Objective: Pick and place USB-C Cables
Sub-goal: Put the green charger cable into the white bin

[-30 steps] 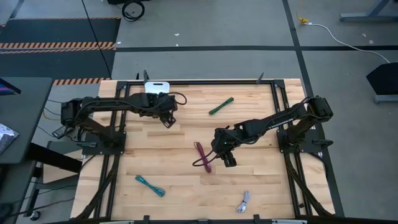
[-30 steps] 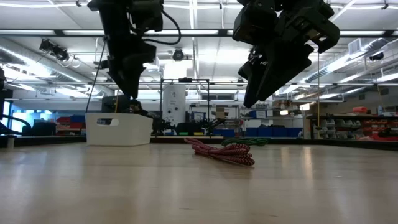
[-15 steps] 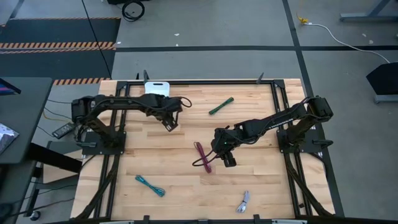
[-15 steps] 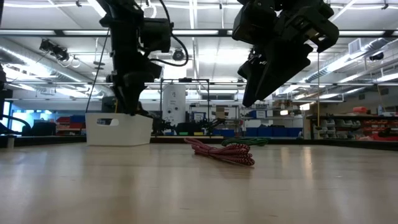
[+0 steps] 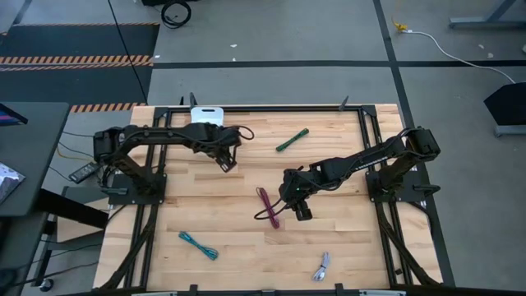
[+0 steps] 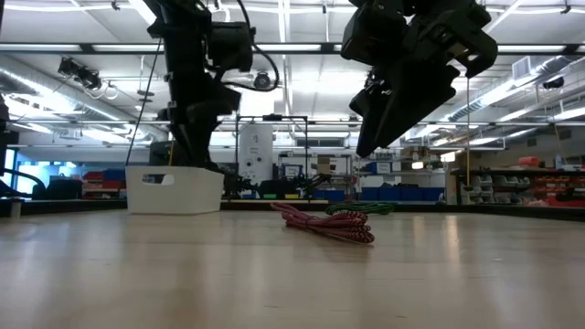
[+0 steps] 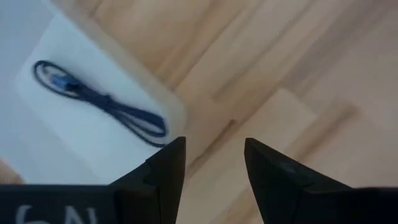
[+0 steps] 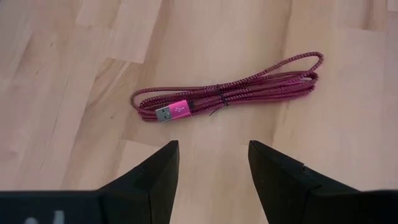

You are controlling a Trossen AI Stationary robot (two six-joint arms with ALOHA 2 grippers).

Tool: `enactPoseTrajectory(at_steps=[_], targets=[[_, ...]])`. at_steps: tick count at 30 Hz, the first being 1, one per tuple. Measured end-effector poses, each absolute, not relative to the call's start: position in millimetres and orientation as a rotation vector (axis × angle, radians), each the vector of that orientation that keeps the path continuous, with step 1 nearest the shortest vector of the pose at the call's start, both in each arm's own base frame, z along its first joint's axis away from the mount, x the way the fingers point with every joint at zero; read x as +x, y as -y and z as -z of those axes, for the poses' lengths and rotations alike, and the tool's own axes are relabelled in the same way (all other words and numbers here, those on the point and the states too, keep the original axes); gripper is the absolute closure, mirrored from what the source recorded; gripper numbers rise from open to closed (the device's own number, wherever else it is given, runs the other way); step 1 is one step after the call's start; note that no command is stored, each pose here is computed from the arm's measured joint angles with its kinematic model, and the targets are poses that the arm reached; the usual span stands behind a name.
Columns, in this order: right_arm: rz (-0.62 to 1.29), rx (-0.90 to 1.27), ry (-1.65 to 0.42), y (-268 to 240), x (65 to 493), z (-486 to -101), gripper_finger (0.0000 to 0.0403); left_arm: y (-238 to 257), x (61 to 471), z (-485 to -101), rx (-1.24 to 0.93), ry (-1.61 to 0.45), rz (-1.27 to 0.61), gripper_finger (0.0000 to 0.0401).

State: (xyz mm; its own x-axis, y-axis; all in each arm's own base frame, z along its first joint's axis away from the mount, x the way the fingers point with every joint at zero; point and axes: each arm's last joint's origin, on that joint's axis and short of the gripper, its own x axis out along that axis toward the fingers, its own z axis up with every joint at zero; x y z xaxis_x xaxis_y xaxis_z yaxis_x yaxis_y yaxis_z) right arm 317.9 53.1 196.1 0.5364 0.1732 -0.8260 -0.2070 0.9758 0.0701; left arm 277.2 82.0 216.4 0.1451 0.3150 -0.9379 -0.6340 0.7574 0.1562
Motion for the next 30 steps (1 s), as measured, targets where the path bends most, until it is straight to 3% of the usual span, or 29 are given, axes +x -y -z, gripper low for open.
enactPoseTrajectory(at_steps=[5,10,19,24,30], targets=[[-0.063,-0.161,-1.047,-41.1,313.3,-192.2,0.0203,-66.5,299.0,-245.3,-0.244,-1.139,-0.546,0.0229],[0.139,-0.332,-1.167,-15.6,304.9,-188.3,0.0203,-41.7,317.0,-301.7,-0.05,-0.897,-0.371,0.0229],[0.214,-0.423,-1.154,52.7,308.6,-192.2,0.0208,11.6,302.8,-377.1,0.069,-0.441,-0.19,0.0229],[0.221,-0.437,-1.151,94.0,302.6,-193.8,0.0209,45.1,294.0,-393.4,0.116,-0.324,-0.067,0.0229],[0.215,-0.451,-1.215,123.1,290.1,-190.8,0.0209,74.4,289.4,-388.1,0.127,-0.324,0.026,0.0229]])
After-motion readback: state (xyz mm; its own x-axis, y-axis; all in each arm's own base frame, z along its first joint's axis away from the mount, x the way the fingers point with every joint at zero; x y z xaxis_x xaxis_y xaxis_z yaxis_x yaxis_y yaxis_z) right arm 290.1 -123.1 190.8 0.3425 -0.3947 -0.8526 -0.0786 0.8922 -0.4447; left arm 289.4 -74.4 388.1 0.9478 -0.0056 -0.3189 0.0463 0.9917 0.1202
